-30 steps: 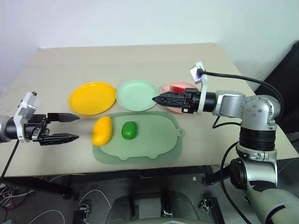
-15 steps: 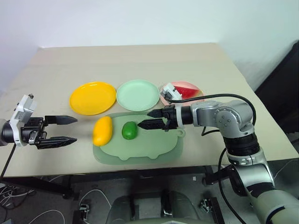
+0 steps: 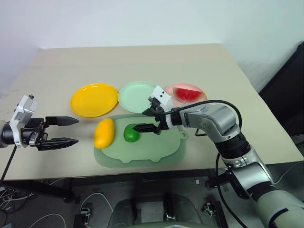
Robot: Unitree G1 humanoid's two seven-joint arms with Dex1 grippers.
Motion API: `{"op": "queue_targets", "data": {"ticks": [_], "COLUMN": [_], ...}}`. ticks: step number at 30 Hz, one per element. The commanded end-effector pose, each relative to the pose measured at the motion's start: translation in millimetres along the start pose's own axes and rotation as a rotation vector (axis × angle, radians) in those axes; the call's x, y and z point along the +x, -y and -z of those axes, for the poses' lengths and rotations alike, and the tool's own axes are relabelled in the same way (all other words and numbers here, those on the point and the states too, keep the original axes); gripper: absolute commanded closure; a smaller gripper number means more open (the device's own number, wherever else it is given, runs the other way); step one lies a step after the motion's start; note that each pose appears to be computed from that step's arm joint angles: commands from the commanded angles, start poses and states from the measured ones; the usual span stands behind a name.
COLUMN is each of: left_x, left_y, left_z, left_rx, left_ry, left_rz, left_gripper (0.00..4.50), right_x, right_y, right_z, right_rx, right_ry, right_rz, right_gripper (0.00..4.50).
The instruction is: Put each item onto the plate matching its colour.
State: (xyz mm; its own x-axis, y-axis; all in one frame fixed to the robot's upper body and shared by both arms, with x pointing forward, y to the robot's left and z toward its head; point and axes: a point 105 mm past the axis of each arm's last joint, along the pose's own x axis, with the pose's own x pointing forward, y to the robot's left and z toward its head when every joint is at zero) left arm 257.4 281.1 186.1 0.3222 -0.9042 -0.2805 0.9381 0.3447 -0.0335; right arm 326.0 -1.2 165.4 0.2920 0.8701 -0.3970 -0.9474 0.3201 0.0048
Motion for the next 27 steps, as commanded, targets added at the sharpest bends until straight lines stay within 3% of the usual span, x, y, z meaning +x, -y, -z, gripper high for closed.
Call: {"op": "queue_targets", "data": {"ticks": [1,12,16,21,27], "left_x": [-1,0,-1,-1,2], "left_y": [-1,-4,-4,-5,-6], "left_z": [-11,-12,-11,-9,-7], "left_rx": [0.044,0.047,0.042,0.038,0.037], "left_ry": [0.014,0.017,0.014,0.015,0.023], "left_rz": [-0.002,-0.006,-0.011,-0.012,-0.008], "left_gripper": [0.00,0.00,0.00,0.00,0.00], "right_x": [-3,6,11,6,-1], "right_y": [0,-7,16,20,40], "right_z": [-13,-22,-16,-15,-13], "right_rx": [-0.144,0.054,0.380,0.609,0.671], "right_ry": [0.018,0.053,-0.028,-0.116,-0.222], "right_rz": [-0.010,-0.088,0.061,0.123,0.259], "right_gripper": [0.02,0.02,0.02,0.02,0.02]}}
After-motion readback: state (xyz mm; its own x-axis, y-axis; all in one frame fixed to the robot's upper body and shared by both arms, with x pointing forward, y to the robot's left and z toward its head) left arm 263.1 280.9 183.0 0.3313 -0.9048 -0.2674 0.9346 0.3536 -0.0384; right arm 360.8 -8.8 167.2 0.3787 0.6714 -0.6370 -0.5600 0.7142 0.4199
